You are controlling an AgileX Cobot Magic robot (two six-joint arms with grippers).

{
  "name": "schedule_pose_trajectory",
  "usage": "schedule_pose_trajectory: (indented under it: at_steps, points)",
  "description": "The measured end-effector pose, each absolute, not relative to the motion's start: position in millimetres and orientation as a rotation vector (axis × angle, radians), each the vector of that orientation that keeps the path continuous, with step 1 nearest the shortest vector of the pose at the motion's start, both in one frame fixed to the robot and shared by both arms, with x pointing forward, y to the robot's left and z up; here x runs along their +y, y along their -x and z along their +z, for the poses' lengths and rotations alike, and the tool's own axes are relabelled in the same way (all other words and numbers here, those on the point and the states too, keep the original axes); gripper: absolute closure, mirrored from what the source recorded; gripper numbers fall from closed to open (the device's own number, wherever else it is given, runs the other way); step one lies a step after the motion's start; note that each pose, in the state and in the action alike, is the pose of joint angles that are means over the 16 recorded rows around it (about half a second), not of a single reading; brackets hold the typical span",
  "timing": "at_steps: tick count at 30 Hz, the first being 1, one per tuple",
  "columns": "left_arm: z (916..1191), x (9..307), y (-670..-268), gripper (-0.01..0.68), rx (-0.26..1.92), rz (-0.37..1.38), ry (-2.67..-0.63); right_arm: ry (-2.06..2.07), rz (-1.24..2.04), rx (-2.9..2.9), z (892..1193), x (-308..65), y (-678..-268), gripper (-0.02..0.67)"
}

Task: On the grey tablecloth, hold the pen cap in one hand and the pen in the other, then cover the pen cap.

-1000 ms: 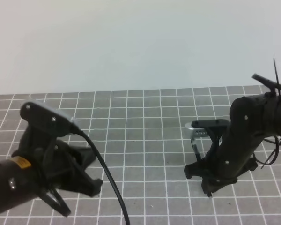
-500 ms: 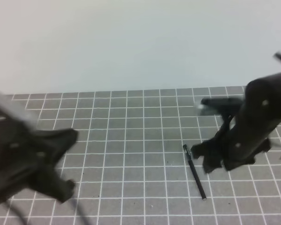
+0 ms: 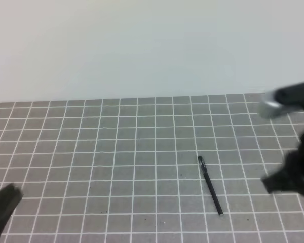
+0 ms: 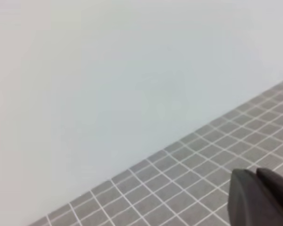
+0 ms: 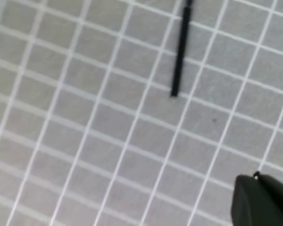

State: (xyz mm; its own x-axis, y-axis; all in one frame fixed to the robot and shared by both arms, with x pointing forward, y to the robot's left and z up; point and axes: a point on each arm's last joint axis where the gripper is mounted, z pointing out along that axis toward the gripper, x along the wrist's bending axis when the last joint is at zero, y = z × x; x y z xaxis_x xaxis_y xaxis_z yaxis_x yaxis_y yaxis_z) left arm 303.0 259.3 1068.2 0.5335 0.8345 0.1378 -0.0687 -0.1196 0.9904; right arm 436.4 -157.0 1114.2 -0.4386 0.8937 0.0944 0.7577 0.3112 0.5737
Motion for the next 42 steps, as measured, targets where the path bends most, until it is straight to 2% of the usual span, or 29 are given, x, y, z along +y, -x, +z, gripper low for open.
schedule_pose_trajectory:
  at_steps: [3,9,18,28,36,42]
  points:
    - [1062.7,265.2,-290.9,0.672,0.664,0.898,-1.454,-1.444,0.883,2.341,1116.2,-168.3,-407.3,0.649]
    - [1057.5,272.3,-274.8,0.672,0.621,0.909,-1.397,-1.336,1.033,2.313,1104.4,-197.9,-356.9,0.652]
    - [1057.5,275.3,-267.4,0.672,0.604,0.904,-1.361,-1.184,1.189,2.18,1078.6,-241.1,-311.8,0.652]
    - [1057.0,276.9,-268.6,0.672,0.652,0.946,-1.351,-1.105,1.213,2.099,1069.9,-261.0,-296.4,0.652]
    - [1056.9,282.9,-272.3,0.672,0.791,1.098,-1.307,-1.057,1.213,1.948,1066.9,-268.6,-299.9,0.652]
    - [1056.5,288.1,-274.6,0.672,0.905,1.217,-1.267,-1.065,1.205,1.73,1047.6,-277.2,-305.3,0.652]
